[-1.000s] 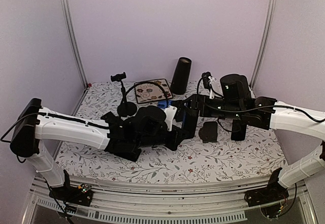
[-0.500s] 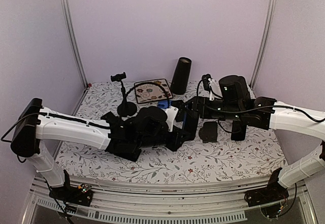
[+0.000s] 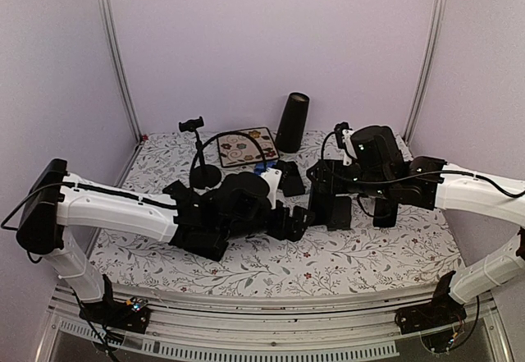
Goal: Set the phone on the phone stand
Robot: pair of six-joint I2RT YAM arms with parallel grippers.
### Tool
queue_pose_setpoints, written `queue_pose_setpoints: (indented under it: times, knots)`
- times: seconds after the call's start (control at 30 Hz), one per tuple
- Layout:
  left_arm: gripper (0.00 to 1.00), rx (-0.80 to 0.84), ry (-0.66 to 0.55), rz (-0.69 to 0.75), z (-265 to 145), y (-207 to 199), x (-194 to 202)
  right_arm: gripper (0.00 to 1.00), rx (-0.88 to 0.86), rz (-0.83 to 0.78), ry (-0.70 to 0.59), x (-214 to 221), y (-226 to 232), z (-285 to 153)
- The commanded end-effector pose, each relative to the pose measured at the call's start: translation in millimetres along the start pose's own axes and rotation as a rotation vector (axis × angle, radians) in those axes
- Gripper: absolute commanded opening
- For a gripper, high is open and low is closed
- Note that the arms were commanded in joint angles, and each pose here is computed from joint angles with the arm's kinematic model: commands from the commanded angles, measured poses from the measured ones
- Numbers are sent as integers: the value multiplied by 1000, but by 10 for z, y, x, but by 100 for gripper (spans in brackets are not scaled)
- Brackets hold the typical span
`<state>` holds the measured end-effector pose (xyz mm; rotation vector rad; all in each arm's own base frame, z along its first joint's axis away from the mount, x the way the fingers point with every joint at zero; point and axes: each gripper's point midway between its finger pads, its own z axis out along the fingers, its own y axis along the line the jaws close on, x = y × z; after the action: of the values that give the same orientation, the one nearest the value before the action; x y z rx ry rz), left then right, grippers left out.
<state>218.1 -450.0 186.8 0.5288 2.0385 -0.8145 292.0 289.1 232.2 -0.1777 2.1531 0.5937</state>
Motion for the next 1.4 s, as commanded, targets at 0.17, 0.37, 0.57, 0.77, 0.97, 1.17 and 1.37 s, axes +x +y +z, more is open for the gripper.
queue_pose_setpoints:
  times: [0.17, 0.37, 0.57, 0.77, 0.97, 1.17, 1.37]
  knots:
    - [97, -97, -37, -75, -181, 297, -51, 31, 256, -78, -135, -173, -536, 86]
    - [97, -98, -34, -124, -216, 395, -19, 30, 333, -94, -133, -60, -771, 275]
    - [97, -92, -34, -145, -248, 431, -10, 31, 397, -101, -128, 61, -931, 450]
    - [97, -92, -35, -151, -268, 445, -8, 31, 432, -89, -140, 122, -1045, 530]
    - [97, -90, -33, -157, -268, 445, -9, 31, 440, -62, -159, 160, -1160, 603]
    - [97, -92, -35, -163, -295, 456, -9, 31, 444, -61, -149, 214, -1177, 665]
    - [97, -93, -35, -165, -310, 466, -3, 31, 452, -52, -142, 287, -1227, 658]
